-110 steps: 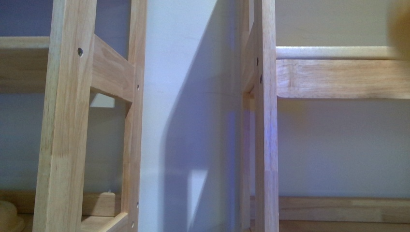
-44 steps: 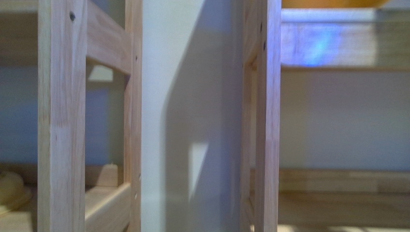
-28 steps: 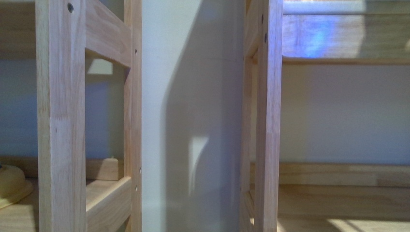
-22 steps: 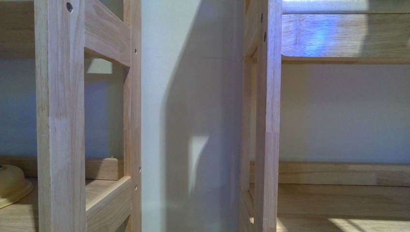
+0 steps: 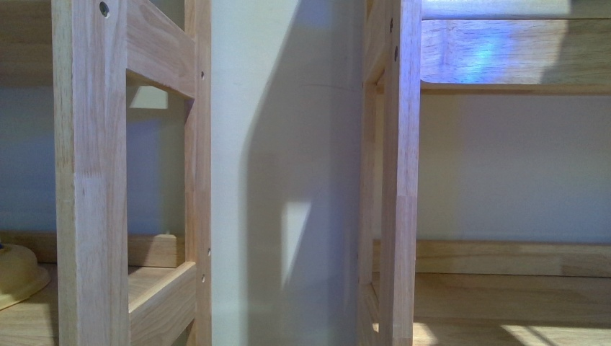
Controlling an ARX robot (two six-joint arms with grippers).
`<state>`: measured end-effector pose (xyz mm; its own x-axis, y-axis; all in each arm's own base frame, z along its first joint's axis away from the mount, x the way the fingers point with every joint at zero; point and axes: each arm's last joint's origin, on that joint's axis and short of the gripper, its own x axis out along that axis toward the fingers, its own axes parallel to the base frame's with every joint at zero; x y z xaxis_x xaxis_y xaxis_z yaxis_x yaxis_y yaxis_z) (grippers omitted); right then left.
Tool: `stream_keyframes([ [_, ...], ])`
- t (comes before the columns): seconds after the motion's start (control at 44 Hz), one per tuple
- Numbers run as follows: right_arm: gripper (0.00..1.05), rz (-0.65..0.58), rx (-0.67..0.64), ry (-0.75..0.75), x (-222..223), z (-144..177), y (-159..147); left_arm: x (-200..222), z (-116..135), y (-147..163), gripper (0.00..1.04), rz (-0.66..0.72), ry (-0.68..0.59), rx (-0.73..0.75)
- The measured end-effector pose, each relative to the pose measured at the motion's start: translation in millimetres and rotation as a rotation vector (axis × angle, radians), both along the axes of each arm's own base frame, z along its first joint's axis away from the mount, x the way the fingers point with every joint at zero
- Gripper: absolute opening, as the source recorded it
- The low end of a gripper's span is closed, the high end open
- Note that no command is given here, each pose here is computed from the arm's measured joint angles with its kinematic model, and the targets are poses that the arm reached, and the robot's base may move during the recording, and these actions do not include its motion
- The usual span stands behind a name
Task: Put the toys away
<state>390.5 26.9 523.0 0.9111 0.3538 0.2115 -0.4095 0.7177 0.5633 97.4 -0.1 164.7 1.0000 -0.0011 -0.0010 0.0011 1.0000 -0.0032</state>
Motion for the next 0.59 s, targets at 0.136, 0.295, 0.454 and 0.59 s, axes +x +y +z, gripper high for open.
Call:
stream_keyframes([
  [0.136,0.35,-0.012,0.007,-0.002,-2.2,4.3,-0.5,0.0,0.0,0.0,0.98,0.0,0.0,0.0],
  [0.295,0.58,-0.066,0.028,-0.015,-4.7,10.4,-2.2,0.0,0.0,0.0,0.98,0.0,0.0,0.0],
  [0.454,0.78,-0.131,0.037,-0.041,-6.6,15.7,-5.2,0.0,0.0,0.0,0.98,0.0,0.0,0.0],
  [0.59,0.96,-0.165,0.047,-0.074,-10.3,22.4,-6.9,0.0,0.0,0.0,0.98,0.0,0.0,0.0],
])
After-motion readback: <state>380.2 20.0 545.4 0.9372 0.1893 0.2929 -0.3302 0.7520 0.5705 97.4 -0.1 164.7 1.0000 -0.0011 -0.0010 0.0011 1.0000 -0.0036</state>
